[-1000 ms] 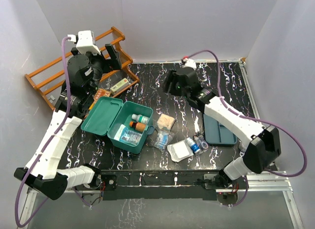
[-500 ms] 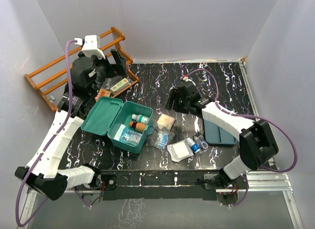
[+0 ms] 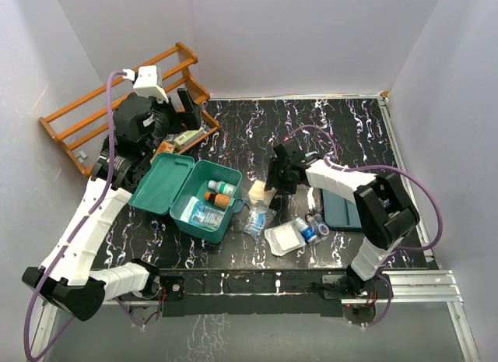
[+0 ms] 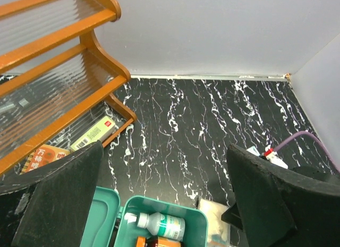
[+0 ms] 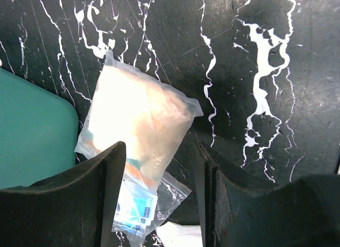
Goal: Organize the medicine kit
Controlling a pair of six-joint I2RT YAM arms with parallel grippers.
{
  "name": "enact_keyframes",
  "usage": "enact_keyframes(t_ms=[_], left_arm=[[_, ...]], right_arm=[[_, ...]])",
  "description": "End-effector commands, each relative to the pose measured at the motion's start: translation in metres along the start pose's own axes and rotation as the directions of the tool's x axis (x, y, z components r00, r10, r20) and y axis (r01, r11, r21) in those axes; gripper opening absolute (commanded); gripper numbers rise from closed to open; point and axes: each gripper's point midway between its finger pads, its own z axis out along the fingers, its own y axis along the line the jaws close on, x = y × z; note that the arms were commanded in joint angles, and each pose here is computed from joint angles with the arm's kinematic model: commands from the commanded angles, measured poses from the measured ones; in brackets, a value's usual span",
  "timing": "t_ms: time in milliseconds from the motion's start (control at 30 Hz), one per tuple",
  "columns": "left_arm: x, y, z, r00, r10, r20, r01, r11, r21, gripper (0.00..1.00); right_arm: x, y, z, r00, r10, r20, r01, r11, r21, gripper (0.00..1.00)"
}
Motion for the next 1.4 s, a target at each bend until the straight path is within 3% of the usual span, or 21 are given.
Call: enact_keyframes(t_ms=[0,267,333,433,533,767,1033,1233,1367], left_arm=[[0.001,0.0,-0.005,1.0,-0.018,-0.004,0.018,1.0,0.009,0.99],[-0.011,0.002,-0.006,0.997,-0.052,0.063,0.052,0.999,-0.006,0.98],[-0.015,0.0,-0.008,0.994,-0.059,0.088,0.058,0.998,0.011,0.98],[-0.018,-0.002,-0.009,0.994,-0.06,0.096,0.058,0.998,0.021,0.98],[-0.025,-0.007,-0.011,0.991,-0.055,0.12,0.049,0.997,0.052,0.98],[-0.031,-0.012,-0.01,0.986,-0.054,0.156,0.042,0.996,0.081,0.98],[-0.03,-0.017,-0.002,0.987,-0.053,0.15,0.038,0.994,0.102,0.98],[-0.038,-0.023,0.002,0.984,-0.054,0.169,0.033,0.992,0.12,0.98],[-0.055,-0.026,-0.001,0.975,-0.067,0.21,0.041,0.991,0.127,0.98]], right_arm=[[0.002,0.009,0.008,1.0,0.011,-0.025,-0.012,0.999,-0.043,0.46],[0.008,0.005,0.028,0.998,0.009,-0.056,-0.011,1.0,-0.029,0.36],[0.008,0.003,0.031,0.998,0.008,-0.056,-0.009,1.0,-0.018,0.29],[0.003,-0.004,0.032,1.0,0.012,-0.021,-0.011,1.0,0.023,0.12],[-0.011,-0.004,0.026,0.999,-0.009,0.036,0.008,0.999,0.038,0.06],[-0.063,0.019,-0.013,0.972,-0.076,0.221,0.077,0.997,0.004,0.03],[-0.14,0.067,-0.092,0.843,-0.174,0.51,0.24,0.969,-0.066,0.03],[-0.166,0.128,-0.15,0.742,-0.227,0.631,0.445,0.87,-0.211,0.04],[-0.165,0.162,-0.174,0.711,-0.227,0.665,0.532,0.792,-0.3,0.05]])
